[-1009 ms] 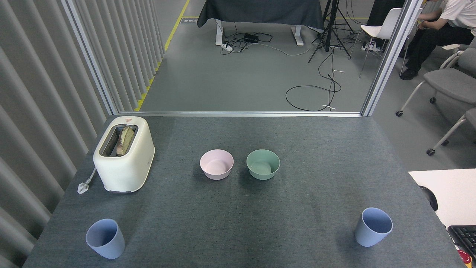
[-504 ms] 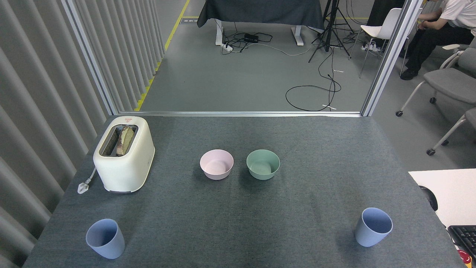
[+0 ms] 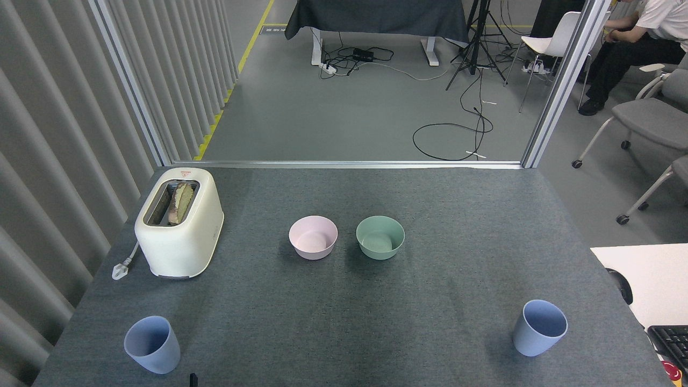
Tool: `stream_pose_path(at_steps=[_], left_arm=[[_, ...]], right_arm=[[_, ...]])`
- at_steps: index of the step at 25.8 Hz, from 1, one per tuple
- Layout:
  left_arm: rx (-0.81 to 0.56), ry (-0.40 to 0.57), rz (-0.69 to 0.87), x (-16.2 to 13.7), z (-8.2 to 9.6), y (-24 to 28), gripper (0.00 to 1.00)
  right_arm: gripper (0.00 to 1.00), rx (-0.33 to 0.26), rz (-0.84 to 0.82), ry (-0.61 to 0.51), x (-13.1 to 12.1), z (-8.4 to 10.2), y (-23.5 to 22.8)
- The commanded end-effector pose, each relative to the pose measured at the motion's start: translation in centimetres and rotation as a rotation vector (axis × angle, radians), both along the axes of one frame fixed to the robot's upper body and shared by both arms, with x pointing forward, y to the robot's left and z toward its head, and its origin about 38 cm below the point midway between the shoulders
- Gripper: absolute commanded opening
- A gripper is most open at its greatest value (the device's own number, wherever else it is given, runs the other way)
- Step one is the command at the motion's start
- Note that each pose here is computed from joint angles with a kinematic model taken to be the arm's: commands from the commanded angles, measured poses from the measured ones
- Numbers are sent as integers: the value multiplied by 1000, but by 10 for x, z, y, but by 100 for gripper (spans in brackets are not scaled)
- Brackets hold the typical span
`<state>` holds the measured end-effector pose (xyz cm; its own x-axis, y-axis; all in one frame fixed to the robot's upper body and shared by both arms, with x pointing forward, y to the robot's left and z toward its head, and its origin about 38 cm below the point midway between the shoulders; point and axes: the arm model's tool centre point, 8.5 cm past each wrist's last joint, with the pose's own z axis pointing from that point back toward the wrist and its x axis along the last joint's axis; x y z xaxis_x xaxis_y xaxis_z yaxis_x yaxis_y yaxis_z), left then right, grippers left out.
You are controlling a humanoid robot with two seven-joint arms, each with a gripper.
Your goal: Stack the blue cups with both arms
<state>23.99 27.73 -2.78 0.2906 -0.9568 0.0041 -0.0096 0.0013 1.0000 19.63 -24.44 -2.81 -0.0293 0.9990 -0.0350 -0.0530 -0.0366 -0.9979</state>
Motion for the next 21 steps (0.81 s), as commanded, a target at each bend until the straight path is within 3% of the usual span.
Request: stream_pose_path(at_steps=[1, 21], left_arm=[[0, 12, 14, 7, -5, 0, 100], [-20, 32, 64, 49, -18, 13, 100]], right_arm=[[100, -2, 0, 0, 0, 0, 0], [100, -5, 1, 11, -2, -3, 0]])
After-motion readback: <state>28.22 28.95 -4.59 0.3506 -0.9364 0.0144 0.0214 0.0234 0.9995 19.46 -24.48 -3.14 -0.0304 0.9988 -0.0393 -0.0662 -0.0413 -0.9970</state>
